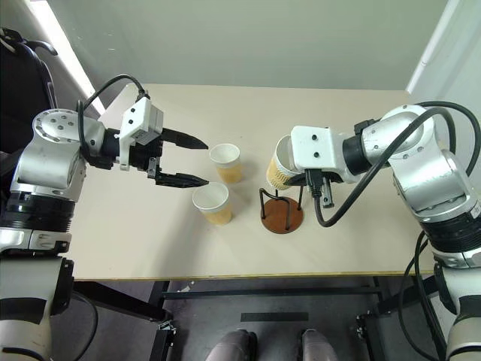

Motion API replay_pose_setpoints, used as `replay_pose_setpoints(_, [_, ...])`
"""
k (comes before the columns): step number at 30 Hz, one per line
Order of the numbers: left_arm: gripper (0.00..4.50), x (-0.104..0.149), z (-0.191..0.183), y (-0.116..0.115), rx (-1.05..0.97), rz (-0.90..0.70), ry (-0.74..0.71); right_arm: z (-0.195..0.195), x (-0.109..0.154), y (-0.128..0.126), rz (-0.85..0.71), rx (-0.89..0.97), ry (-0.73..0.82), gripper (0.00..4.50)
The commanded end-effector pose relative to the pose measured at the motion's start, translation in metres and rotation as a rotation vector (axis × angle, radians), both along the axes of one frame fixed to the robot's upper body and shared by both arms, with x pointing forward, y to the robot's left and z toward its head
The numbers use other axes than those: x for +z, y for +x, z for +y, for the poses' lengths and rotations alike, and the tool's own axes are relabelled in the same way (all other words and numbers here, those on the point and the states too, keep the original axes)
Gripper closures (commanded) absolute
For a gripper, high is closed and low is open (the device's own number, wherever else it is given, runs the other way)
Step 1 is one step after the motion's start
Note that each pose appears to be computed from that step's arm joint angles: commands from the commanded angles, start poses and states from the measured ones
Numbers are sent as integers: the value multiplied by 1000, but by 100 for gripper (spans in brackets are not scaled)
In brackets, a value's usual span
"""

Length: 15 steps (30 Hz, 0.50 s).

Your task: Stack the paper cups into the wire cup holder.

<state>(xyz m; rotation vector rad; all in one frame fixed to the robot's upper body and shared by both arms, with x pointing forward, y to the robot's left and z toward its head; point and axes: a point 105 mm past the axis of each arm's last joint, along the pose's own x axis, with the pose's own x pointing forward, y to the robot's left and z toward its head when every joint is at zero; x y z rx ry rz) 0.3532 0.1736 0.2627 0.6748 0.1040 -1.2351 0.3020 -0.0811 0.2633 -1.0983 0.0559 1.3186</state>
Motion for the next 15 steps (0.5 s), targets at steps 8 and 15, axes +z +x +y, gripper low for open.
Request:
replay_pose_setpoints(8, [0,19,-4,-4,-12,-66,-16,1,0,6,-59,11,-23,448])
replay_pose_setpoints(15, [0,19,-4,-5,-9,-69,-16,2,1,8,-71,15,-20,386])
